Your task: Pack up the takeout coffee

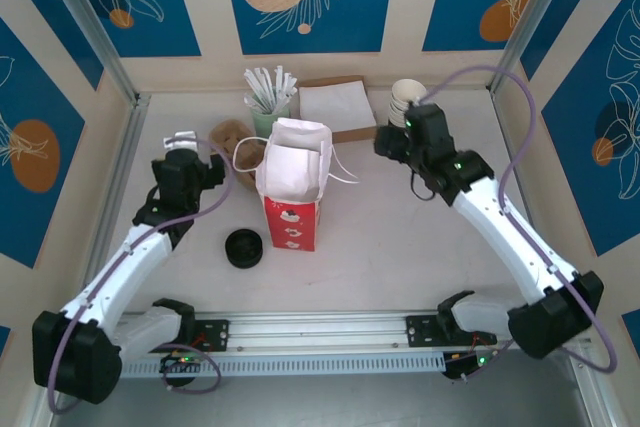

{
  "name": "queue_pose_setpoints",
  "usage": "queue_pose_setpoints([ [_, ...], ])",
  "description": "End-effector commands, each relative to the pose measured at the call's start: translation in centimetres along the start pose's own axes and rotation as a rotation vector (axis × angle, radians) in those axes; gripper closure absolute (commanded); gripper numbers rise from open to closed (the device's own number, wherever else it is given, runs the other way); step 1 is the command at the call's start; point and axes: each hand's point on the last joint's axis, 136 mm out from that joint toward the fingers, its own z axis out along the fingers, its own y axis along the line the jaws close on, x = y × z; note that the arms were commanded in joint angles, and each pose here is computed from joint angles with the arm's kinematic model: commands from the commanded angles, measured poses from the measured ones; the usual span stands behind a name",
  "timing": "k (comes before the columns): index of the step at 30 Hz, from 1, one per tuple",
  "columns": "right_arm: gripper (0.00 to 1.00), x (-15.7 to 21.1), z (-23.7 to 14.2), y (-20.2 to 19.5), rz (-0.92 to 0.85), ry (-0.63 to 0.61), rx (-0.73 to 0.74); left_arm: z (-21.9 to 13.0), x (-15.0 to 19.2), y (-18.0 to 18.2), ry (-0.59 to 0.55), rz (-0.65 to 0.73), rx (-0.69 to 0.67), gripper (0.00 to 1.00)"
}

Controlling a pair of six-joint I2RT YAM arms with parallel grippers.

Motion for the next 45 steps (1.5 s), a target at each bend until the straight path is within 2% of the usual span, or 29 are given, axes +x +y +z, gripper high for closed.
queue_pose_setpoints([
  [1,0.16,-0.8,1.5,-3.9,-0.020,-0.148,0.047,1.4,-0.9,2.1,-0.145,-0.048,-0.038,0.01],
  [5,0.09,2.1,4.9,-8.4,-0.015,-0.163,0.092,3.9,3.4,4.3,-0.087,-0.069,-0.109,0.01],
  [10,0.00,4.6,8.2,-11.1,-0.005,-0.182,0.081,5.4,6.4,3.5,-0.109,-0.041,-0.040,0.01],
  [12,0.00,5.3,9.2,-11.7,-0.030,-0.191,0.093,5.8,7.3,2.7,-0.122,-0.033,0.004,0.01],
  [15,0.01,6.1,10.6,-12.1,-0.061,-0.211,0.089,6.0,7.5,1.3,-0.144,-0.018,0.085,0.01],
  [20,0.01,7.1,12.0,-11.9,-0.113,-0.256,0.046,6.8,8.4,0.1,-0.169,-0.016,0.144,0.01],
  [25,0.01,8.3,12.9,-10.7,-0.146,-0.273,-0.046,8.1,9.3,-0.4,-0.129,-0.003,0.154,0.01],
  [33,0.01,8.6,13.4,-11.2,-0.123,-0.261,-0.053,9.0,9.4,-1.2,-0.078,0.052,0.128,0.01],
  [45,0.01,8.6,13.4,-11.2,-0.124,-0.263,-0.054,9.0,9.3,-1.4,-0.077,0.062,0.126,0.01],
])
